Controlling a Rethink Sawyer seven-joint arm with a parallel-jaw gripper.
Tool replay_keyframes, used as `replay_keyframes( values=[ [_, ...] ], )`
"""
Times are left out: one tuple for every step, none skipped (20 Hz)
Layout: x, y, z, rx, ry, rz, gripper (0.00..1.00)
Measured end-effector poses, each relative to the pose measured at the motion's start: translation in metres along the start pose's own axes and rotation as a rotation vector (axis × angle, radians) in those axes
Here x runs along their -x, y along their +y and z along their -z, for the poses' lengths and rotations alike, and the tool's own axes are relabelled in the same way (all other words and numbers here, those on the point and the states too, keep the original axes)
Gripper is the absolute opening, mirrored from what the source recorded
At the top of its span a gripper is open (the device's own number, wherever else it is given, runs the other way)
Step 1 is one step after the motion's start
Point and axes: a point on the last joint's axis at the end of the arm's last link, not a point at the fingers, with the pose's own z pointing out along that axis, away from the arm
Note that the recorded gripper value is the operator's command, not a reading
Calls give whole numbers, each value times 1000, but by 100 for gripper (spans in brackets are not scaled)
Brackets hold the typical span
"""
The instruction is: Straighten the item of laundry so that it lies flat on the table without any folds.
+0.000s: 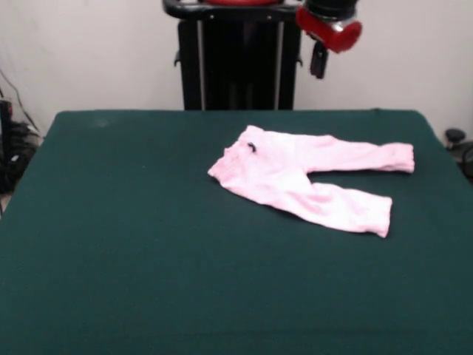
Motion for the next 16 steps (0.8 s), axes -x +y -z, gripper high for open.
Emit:
replay_keyframes(
  values=[
    [17,-3,-1,13,-27,-16,0],
    [34,-6,-2,26,-54,-33,0],
    [47,-8,-3,36,-76,-43,0],
    [54,-9,-4,42,-89,-49,0],
    [71,-13,-7,54,-117,-62,0],
    [89,-18,-10,64,-146,-74,0],
    [106,-23,-13,74,-173,-86,0],
    [123,-30,-16,82,-199,-99,0],
    [134,-35,-19,86,-214,-110,0],
    [150,-42,-22,93,-237,-122,0],
    [163,-48,-25,95,-249,-135,0],
    [169,-51,-26,96,-256,-140,0],
    [176,-54,-27,96,-259,-146,0],
    [179,-54,-26,97,-261,-150,0],
    [182,-53,-25,101,-265,-151,0],
    [184,-51,-24,104,-268,-150,0]
  ],
)
